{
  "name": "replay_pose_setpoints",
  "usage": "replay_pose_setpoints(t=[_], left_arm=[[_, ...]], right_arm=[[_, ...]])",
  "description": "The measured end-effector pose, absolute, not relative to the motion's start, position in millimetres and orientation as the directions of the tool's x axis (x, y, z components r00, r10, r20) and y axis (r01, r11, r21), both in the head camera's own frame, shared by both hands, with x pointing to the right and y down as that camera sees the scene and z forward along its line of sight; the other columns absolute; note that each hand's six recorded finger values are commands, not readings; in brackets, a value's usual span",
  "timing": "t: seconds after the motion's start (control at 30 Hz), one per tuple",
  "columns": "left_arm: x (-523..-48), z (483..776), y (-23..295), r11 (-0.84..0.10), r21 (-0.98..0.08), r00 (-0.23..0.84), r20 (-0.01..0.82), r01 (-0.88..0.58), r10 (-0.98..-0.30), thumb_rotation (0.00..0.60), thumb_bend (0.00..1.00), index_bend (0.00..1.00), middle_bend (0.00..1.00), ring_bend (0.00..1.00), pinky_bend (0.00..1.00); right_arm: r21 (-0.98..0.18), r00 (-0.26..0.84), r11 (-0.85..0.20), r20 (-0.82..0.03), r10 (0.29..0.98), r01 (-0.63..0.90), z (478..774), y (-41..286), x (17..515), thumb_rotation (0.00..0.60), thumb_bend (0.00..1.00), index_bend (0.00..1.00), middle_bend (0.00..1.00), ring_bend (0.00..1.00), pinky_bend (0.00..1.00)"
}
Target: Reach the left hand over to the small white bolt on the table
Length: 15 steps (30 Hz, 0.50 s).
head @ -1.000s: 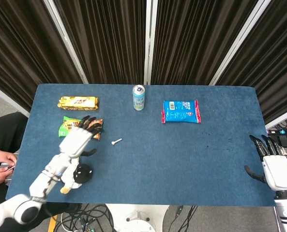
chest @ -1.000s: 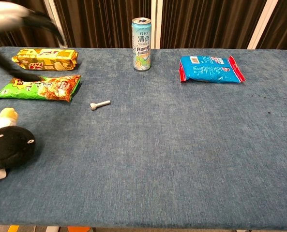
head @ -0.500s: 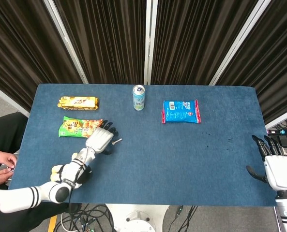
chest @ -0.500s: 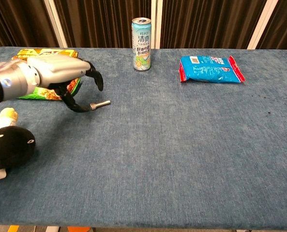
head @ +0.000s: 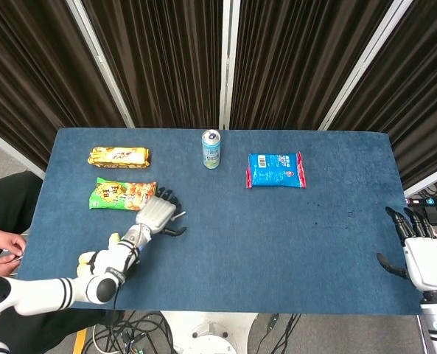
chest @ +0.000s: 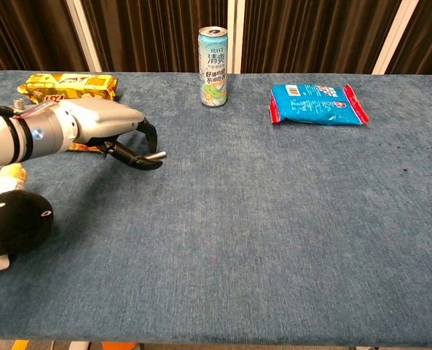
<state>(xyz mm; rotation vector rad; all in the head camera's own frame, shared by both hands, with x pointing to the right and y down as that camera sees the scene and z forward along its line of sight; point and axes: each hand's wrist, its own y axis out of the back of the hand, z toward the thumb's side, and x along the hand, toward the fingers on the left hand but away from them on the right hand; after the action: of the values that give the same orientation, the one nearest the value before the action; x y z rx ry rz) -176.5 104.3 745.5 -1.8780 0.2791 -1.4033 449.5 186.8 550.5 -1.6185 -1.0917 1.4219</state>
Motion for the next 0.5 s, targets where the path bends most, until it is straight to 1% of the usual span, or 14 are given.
replay_pose_setpoints(t=[0.23,0.43,0.47,0.5], left_arm=[[-165.7,740.1,113.7,-0.694,-0.676,0.411,0.722,0.248,-0.557,0.141,0.25,0.33,0.17,0.03,0.0],[-159.7,738.1,117.8,-0.69,-0.677,0.431,0.719,0.255,-0.546,0.152,0.25,0.33,0.17,0.03,0.0],[-159.3,737.8,117.5,-0.69,-0.679,0.432,0.716,0.251,-0.548,0.182,0.25,0.34,0.17,0.03,0.0],[-158.7,737.4,117.1,-0.689,-0.682,0.434,0.713,0.246,-0.551,0.231,0.25,0.34,0.17,0.03,0.0]], right_arm=[[-0.909,0.033,-0.393,-0.393,0.919,0.14,551.5,187.5,450.8,0.6,0.14,0.06,0.15,0.0,0.0],[-0.909,0.029,-0.392,-0.392,0.92,0.14,550.9,188.2,452.2,0.6,0.14,0.06,0.15,0.0,0.0],[-0.91,0.028,-0.391,-0.391,0.92,0.14,550.6,188.2,452.5,0.6,0.14,0.06,0.15,0.0,0.0],[-0.91,0.027,-0.39,-0.39,0.92,0.14,550.4,188.2,452.8,0.6,0.14,0.06,0.15,0.0,0.0]])
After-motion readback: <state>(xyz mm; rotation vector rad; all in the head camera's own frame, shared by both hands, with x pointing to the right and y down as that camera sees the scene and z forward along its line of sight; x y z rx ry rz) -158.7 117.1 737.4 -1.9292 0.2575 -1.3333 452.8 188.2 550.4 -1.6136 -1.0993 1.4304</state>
